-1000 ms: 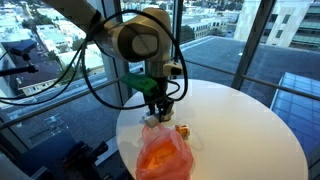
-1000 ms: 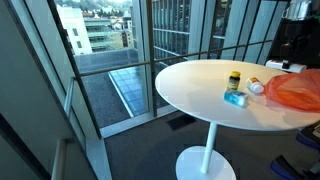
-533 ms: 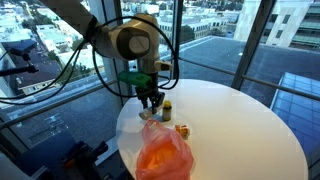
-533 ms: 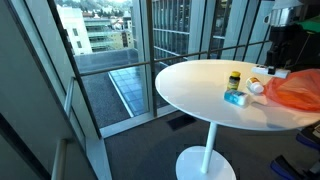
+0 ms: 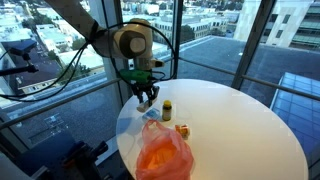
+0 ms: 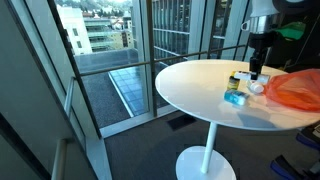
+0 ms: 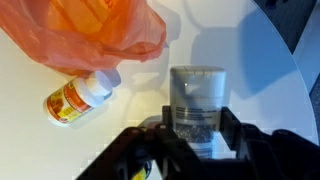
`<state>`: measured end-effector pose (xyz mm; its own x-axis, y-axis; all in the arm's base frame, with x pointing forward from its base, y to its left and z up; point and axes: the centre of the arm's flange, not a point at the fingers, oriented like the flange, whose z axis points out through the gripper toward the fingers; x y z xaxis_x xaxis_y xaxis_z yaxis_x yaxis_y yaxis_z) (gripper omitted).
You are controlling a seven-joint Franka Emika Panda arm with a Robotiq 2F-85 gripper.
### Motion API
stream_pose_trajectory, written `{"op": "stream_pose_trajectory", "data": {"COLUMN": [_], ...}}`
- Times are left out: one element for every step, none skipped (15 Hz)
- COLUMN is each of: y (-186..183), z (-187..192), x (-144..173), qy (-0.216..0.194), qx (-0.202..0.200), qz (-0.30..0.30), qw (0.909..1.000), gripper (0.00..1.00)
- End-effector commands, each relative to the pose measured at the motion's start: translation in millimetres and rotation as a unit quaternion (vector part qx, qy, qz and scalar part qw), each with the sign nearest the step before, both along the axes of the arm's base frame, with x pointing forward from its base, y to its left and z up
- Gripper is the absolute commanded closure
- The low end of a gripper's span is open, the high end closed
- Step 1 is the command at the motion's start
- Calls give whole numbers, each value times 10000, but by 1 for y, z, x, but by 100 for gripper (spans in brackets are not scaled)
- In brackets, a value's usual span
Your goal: Remove the bottle in the plastic bag and lay it on the table
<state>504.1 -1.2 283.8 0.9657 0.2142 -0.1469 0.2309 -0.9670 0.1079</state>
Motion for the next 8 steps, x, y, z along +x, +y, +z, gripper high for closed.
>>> {"op": "stream_pose_trajectory", "data": {"y": [17, 21, 26, 31, 36, 39, 39, 37], "z": [-9, -14, -17, -21, -25, -26, -25, -25], "x": [25, 28, 31, 33, 35, 35, 33, 30], "qy": [-40, -55, -64, -59, -42, 2, 32, 47], "qx": [204, 270, 330, 432, 453, 488, 494, 472], "qz": [474, 618, 738, 898, 986, 1073, 1087, 1079], "qw": [9987, 9977, 9967, 9950, 9941, 9930, 9928, 9930], "gripper": [75, 75, 75, 75, 75, 75, 75, 75]}}
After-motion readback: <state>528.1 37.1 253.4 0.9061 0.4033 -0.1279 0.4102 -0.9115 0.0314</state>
